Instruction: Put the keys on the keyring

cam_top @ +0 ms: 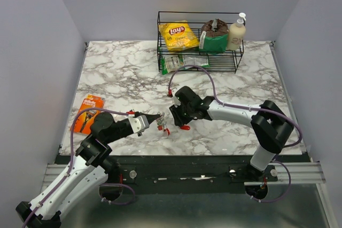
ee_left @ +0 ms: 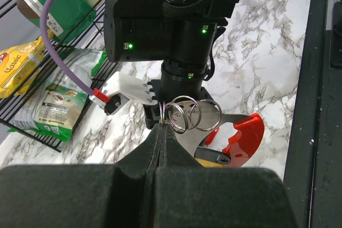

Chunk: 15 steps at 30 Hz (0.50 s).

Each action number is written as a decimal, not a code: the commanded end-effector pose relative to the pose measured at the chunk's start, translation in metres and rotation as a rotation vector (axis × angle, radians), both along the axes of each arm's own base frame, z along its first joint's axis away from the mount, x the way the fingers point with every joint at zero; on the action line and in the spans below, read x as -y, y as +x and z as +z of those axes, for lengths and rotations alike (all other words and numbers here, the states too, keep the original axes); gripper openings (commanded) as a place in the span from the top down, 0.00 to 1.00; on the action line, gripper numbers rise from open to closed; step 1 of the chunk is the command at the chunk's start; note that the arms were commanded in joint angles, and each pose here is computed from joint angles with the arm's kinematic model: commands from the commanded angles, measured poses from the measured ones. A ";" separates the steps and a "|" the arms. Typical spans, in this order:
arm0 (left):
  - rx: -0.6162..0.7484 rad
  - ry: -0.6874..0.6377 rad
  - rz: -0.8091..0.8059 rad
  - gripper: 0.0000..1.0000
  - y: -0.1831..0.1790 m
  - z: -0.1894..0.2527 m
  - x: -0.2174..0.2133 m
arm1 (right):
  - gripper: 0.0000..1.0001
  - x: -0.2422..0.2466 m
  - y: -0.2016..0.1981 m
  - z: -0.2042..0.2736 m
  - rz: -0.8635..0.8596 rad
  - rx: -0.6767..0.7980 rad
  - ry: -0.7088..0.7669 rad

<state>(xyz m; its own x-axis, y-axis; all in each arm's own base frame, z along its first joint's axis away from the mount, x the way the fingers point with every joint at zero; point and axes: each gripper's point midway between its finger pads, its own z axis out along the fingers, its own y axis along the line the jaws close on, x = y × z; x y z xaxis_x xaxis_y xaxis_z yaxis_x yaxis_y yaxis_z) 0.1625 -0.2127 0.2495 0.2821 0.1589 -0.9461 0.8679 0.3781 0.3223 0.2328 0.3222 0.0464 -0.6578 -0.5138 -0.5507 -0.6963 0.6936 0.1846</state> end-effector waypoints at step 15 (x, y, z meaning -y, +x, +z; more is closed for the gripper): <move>0.044 -0.020 0.000 1.00 -0.003 0.011 -0.002 | 0.57 0.009 -0.011 -0.023 -0.094 -0.135 -0.085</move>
